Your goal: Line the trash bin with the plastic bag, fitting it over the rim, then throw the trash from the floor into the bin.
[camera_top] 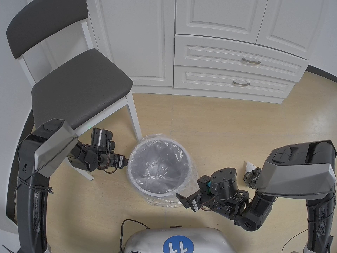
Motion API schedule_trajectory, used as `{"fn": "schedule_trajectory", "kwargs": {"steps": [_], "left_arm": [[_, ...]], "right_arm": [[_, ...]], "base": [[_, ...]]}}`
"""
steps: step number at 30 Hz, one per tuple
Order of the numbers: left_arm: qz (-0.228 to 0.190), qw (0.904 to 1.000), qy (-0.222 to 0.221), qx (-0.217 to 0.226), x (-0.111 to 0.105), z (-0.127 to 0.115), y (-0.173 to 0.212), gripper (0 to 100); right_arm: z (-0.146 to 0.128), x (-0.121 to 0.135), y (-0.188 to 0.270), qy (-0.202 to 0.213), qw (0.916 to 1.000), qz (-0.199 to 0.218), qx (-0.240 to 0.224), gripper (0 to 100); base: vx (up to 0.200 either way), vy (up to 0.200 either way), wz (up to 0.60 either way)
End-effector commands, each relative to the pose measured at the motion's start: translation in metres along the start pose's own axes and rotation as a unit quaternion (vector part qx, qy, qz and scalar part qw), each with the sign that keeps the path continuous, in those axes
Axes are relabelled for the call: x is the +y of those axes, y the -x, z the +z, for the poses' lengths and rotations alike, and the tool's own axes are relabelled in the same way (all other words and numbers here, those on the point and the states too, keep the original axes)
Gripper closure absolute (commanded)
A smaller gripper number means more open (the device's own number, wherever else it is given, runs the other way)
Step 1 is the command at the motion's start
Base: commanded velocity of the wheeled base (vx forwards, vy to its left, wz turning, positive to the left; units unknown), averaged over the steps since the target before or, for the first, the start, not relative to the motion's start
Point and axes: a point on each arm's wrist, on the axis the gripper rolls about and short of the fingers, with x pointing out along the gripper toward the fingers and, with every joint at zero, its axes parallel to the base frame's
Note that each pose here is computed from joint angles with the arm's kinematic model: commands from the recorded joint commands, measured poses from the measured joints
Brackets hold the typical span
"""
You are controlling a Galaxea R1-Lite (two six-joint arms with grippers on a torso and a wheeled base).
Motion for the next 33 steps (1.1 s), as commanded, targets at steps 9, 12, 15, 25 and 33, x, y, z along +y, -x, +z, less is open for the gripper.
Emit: {"fn": "schedule_trajectory", "kwargs": {"steps": [9, 12, 15, 25, 33], "left_arm": [[0.018, 0.9989, -0.007, 0.042, -0.016, -0.023, -0.028, 0], [0.020, 0.9990, -0.007, 0.040, -0.015, -0.021, -0.026, 0], [0.021, 0.9991, -0.006, 0.035, -0.013, -0.016, -0.020, 0], [0.029, 0.9993, -0.001, 0.022, -0.002, -0.004, -0.006, 0], [0.030, 0.9994, 0.000, 0.014, 0.000, 0.002, 0.002, 0]], "right_arm": [[-0.040, 0.020, -0.006, 0.035, 0.9957, 0.050, 0.070, 0], [-0.042, 0.015, -0.016, 0.029, 0.9966, 0.038, 0.067, 0], [-0.043, 0.008, -0.028, 0.019, 0.9977, 0.023, 0.061, 0], [-0.038, -0.010, -0.057, -0.032, 0.9986, -0.028, 0.033, 0], [-0.042, -0.027, -0.064, -0.042, 0.9974, -0.048, 0.035, 0]], "base": [[0.000, 0.000, 0.00], [0.000, 0.000, 0.00], [0.000, 0.000, 0.00], [0.000, 0.000, 0.00], [0.000, 0.000, 0.00]]}}
